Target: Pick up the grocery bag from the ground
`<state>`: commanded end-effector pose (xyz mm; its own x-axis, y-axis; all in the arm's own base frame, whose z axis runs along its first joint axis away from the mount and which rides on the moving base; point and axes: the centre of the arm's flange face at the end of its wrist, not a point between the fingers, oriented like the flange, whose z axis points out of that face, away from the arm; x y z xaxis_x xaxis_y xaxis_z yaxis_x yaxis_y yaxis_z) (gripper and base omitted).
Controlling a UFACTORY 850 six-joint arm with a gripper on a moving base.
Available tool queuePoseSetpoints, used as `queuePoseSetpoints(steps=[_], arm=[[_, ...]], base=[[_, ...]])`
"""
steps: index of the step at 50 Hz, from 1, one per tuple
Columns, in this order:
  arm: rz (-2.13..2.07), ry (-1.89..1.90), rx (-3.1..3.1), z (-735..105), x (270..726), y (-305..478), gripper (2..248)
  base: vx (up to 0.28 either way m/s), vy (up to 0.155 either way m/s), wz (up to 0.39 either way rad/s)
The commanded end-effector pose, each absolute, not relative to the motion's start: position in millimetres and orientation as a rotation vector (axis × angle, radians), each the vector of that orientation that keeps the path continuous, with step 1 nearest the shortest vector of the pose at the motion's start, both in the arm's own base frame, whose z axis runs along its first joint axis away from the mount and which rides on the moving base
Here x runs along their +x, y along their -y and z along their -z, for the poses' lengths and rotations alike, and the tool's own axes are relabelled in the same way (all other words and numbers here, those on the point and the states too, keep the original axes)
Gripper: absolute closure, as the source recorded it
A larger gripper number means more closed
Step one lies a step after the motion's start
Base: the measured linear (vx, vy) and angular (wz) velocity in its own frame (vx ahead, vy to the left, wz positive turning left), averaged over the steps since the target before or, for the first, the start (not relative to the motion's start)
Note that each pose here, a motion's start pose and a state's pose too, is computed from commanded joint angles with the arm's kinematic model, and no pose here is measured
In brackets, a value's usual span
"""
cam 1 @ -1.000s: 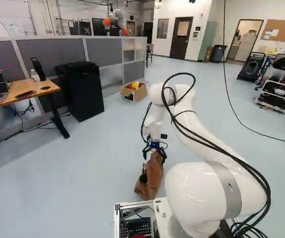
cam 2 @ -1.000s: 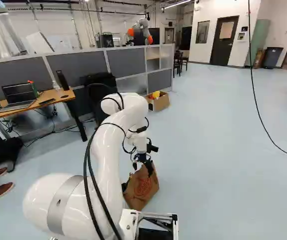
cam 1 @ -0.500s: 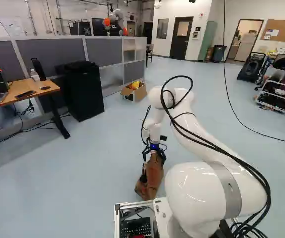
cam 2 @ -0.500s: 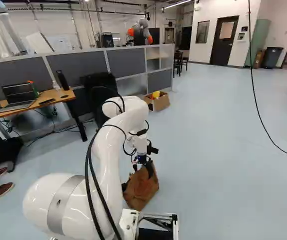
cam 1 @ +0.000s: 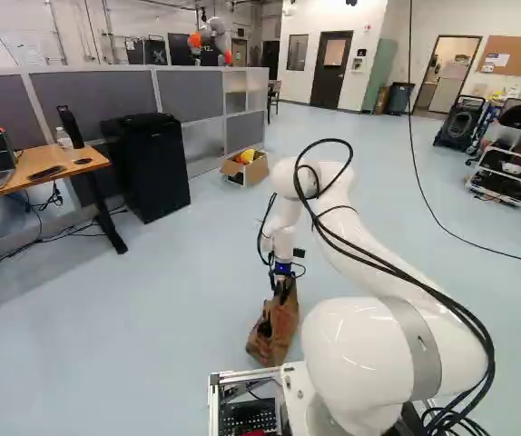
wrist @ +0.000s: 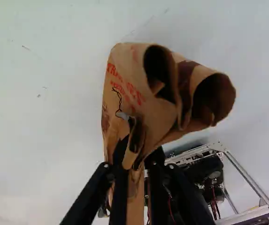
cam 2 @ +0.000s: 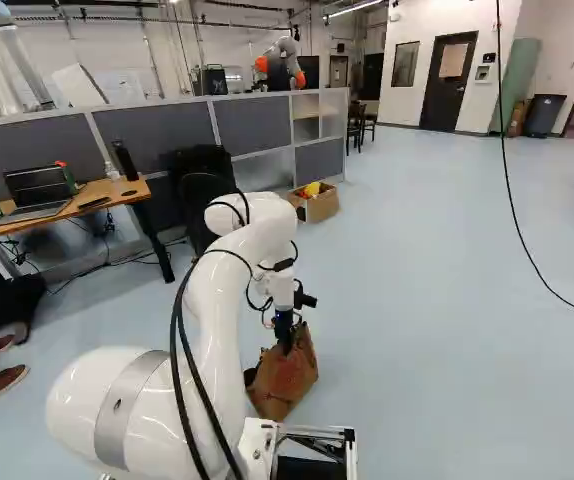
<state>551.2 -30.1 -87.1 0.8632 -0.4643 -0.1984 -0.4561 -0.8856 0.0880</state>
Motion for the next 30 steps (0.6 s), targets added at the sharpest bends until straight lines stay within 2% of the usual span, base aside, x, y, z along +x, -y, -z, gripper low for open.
queuePoseSetpoints(steps=[1, 2, 6, 7, 30], arm=[[0.334, 0.740, 2.995, 87, 551, 30, 177], [0.334, 0.740, 2.995, 87, 551, 30, 215], [0.334, 0.740, 2.995, 87, 551, 30, 215], [0.334, 0.740, 2.995, 87, 551, 30, 229], [0.317, 0.741, 2.999, 41, 548, 30, 229]], base=[[0.000, 0.000, 0.000], [0.000, 0.000, 0.000], [0.000, 0.000, 0.000], [0.000, 0.000, 0.000], [0.000, 0.000, 0.000]])
